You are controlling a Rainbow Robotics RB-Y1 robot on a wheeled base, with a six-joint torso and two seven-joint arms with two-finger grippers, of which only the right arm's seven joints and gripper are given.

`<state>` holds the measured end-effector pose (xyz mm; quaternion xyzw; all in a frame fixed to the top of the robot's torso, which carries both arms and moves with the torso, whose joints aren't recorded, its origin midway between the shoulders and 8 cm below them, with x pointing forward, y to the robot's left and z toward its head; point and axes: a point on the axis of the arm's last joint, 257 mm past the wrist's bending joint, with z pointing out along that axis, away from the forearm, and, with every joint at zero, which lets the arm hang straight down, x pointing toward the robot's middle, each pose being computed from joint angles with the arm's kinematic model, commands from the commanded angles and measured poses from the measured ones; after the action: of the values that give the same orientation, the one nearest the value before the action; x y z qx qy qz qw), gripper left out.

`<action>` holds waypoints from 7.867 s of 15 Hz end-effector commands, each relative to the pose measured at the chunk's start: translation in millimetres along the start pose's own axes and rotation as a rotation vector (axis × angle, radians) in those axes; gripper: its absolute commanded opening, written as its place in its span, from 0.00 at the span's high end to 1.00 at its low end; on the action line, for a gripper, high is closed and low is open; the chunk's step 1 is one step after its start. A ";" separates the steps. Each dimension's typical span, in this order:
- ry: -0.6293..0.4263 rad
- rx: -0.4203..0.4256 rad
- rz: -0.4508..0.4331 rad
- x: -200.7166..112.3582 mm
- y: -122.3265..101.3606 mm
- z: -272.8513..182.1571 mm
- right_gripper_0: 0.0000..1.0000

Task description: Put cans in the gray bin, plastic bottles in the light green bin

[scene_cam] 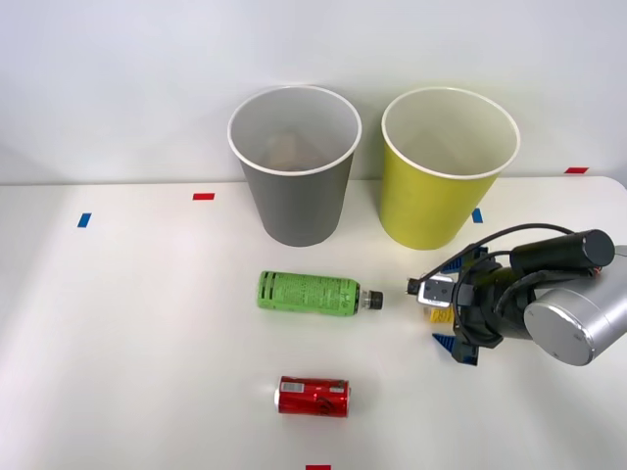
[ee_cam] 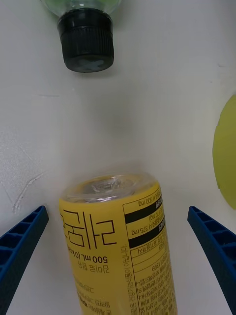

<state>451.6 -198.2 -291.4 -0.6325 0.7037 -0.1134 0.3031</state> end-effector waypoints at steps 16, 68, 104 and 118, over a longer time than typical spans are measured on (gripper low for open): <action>-0.068 0.014 0.101 -14.5 -1.5 0.5 1.00; -1.156 0.486 1.053 -133.1 -324.1 -189.6 0.00; -0.837 1.001 1.186 63.5 14.6 -190.9 0.00; -0.679 1.078 1.152 76.3 72.7 -174.3 0.00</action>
<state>291.1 -295.9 -213.9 0.0542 0.6347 -0.0625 0.7683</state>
